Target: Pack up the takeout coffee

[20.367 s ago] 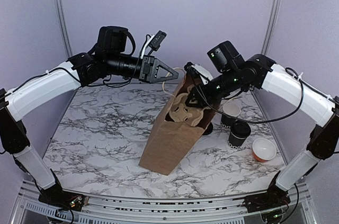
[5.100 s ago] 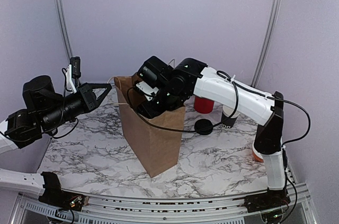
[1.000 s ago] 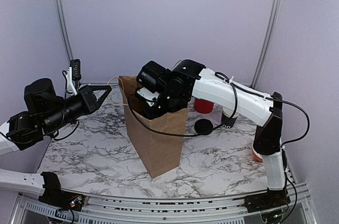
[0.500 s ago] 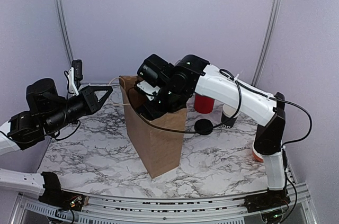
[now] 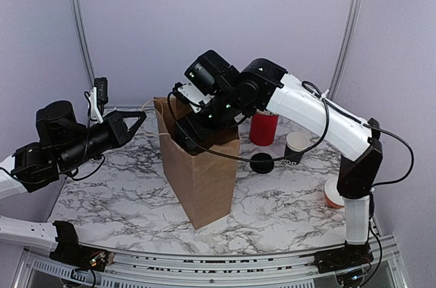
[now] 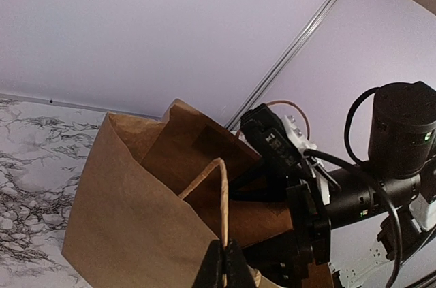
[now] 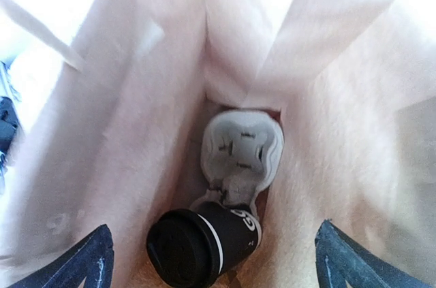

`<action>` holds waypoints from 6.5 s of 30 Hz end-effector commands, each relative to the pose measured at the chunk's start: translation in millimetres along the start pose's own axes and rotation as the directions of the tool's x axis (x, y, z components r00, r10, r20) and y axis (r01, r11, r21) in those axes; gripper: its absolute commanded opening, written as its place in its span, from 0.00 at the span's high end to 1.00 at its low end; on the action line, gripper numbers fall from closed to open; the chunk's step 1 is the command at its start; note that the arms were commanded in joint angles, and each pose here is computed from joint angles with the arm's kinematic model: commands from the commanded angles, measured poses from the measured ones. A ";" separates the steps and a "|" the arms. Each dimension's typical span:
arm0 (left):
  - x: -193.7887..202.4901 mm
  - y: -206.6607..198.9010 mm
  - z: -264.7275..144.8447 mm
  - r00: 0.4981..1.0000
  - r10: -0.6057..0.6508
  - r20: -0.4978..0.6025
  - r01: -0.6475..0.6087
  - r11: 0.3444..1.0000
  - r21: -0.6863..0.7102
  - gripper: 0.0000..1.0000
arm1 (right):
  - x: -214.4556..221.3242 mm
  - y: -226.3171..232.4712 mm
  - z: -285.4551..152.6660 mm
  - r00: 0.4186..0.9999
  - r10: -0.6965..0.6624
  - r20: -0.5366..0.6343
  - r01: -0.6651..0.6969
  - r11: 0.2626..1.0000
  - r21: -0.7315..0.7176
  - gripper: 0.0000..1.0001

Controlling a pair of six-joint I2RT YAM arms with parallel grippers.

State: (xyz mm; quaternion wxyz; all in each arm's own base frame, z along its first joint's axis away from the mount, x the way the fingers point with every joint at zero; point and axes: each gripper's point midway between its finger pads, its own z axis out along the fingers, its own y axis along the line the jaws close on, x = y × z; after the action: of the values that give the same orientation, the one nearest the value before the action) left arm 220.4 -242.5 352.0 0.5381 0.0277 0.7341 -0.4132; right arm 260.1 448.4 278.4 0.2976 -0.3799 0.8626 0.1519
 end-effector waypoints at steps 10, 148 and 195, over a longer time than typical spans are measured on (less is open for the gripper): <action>-30.1 -12.2 -3.5 0.997 -0.008 0.077 0.008 1.000 0.001 0.83 | -83.5 11.5 -106.7 0.910 -0.011 0.415 0.050 0.995 -0.084 0.00; -46.1 257.3 -52.1 0.996 0.077 -0.055 -0.093 0.726 -0.681 0.01 | -20.8 -292.4 -169.7 0.710 0.208 0.673 -0.493 0.830 0.263 1.00; -44.3 258.8 -48.5 0.996 0.069 -0.060 -0.091 0.731 -0.676 0.01 | -40.4 -29.3 -176.5 0.803 -0.173 0.571 0.198 0.980 0.019 0.94</action>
State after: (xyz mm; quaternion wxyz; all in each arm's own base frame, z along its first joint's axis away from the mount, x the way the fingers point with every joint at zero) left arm 324.4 -25.0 237.7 0.5048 -0.1304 0.8486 -0.0900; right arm 239.4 363.6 438.3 0.5554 -0.3940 0.6905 0.2438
